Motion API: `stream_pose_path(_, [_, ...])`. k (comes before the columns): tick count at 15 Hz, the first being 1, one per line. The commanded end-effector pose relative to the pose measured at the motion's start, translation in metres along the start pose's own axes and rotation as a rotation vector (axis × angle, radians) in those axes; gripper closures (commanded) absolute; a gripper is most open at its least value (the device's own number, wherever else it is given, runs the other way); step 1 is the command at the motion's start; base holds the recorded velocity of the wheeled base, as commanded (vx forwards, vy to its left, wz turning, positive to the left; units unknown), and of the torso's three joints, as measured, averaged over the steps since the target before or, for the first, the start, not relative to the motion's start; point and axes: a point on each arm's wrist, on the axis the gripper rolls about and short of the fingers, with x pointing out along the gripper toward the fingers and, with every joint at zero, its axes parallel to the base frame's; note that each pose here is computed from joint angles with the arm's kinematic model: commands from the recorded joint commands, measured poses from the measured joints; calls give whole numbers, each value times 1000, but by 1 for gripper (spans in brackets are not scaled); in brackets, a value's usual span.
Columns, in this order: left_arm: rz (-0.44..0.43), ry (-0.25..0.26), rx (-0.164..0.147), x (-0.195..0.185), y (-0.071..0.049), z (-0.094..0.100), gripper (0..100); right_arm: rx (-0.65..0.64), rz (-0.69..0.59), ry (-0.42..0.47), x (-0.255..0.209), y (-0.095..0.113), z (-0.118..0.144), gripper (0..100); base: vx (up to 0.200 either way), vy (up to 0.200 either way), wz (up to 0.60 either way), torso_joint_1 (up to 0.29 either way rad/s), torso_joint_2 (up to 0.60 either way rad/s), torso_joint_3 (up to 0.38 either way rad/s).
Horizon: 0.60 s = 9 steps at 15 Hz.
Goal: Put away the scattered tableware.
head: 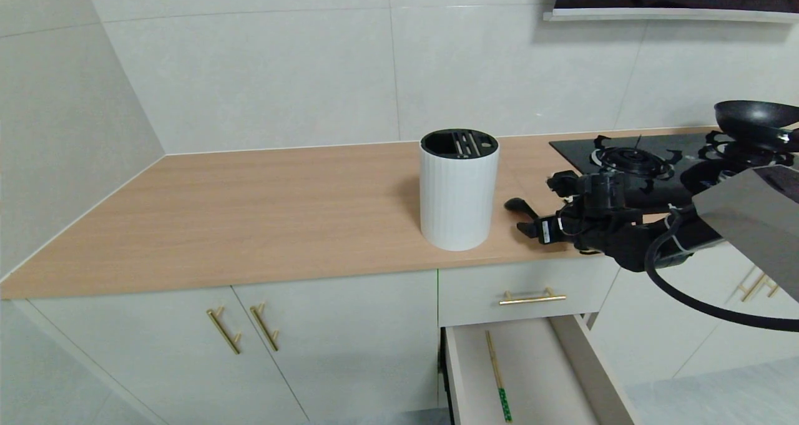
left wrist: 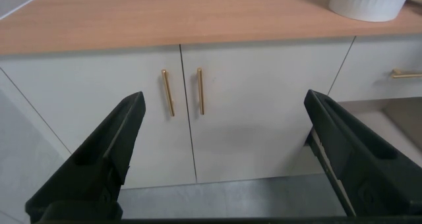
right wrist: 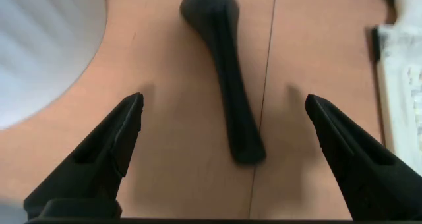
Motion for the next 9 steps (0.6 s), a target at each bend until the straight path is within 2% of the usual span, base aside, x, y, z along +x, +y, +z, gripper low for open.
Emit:
stream_pose_path(1, [-1,0,0,0,0,0,0,3,-2,5,7,0,-5,0,0,0,0,0,0,0])
stream_pose_path(9, [-1,0,0,0,0,0,0,13,-26,-36,20,-2,-1,0,0,0,0,0,0,0])
